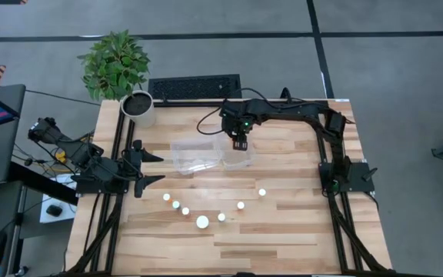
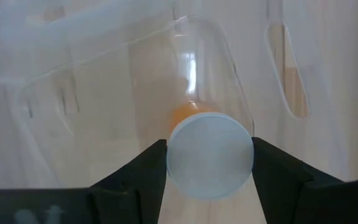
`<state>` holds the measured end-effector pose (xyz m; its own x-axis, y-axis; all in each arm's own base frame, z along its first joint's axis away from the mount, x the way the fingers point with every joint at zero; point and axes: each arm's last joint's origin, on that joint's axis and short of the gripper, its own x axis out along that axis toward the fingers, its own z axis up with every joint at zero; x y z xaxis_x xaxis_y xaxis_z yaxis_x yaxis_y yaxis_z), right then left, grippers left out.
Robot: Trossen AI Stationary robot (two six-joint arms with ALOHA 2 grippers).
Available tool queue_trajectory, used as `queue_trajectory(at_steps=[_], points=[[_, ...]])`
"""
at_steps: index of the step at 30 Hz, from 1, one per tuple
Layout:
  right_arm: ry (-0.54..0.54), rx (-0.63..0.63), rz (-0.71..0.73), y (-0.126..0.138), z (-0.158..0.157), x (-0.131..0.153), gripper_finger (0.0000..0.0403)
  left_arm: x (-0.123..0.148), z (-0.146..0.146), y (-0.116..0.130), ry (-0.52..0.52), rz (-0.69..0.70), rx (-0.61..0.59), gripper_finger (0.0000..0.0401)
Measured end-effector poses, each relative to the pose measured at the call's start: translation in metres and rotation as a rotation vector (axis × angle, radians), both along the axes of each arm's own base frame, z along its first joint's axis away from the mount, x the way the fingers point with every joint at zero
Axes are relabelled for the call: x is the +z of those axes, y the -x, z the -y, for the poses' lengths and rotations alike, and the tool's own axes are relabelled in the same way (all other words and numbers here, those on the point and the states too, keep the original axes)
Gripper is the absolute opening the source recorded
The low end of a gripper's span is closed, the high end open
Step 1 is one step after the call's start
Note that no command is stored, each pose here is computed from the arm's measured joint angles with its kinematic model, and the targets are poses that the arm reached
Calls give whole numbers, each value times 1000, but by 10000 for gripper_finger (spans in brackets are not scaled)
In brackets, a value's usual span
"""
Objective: Pick and place medicine bottles into bin by pill shape (circle, oval)
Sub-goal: Put the orange capsule bottle into the right transparent bin, then put the yellow tablet bottle into the left transparent bin
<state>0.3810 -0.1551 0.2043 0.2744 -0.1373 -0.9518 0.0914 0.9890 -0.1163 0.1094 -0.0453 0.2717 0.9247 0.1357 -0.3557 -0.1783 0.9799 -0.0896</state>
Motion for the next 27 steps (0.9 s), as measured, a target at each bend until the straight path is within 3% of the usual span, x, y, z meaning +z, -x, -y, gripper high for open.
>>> queue_trajectory(at_steps=[14,20,27], points=[[-12,-16,-5,-1,-1,8,270,0,0,0,10,1,4,283],[-33,7,-33,-3,-8,50,271,0,0,0,23,3,9,283],[-195,-32,-153,20,-42,118,271,0,0,0,24,3,9,283]])
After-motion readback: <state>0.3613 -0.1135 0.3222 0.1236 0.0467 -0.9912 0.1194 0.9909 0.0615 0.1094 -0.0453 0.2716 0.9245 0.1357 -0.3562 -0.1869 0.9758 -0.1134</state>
